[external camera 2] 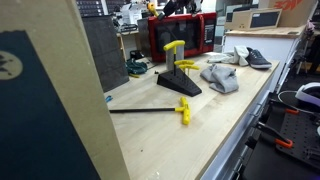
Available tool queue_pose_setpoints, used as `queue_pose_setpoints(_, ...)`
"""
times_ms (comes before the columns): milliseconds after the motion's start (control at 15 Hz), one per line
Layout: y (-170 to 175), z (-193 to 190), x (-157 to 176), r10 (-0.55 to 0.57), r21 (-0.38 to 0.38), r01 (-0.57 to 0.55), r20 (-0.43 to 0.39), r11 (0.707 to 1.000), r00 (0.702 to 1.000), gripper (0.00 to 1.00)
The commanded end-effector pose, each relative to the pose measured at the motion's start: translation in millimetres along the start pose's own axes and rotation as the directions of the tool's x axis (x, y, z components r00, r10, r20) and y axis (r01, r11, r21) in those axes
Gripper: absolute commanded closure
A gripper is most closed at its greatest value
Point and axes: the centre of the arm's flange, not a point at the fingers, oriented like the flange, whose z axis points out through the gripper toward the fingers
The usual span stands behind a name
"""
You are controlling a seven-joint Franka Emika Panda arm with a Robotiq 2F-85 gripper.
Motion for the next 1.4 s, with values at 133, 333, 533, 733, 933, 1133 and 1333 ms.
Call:
queue_pose_setpoints(133,7,-3,16,-0.148,-0.032,0.147,-0.066,0.989,0.987,0.96)
queue_pose_setpoints(333,14,2,14,-0.159,-0.034,0.157,-0.071,0.987,0.985,0.96)
queue_pose_setpoints(533,23,7,3,-0.166,-0.032,0.164,-0.064,0.986,0.984,0.96)
queue_pose_setpoints(733,30,13,-11,-0.159,-0.031,0.158,-0.054,0.987,0.986,0.96)
queue_pose_setpoints(933,31,19,-27,-0.146,-0.026,0.145,-0.043,0.989,0.988,0.96)
queue_pose_setpoints(1133,20,22,-43,-0.122,-0.016,0.121,-0.052,0.992,0.991,0.96)
queue_pose_setpoints(1333,5,15,-57,-0.094,-0.004,0.094,-0.067,0.996,0.993,0.96)
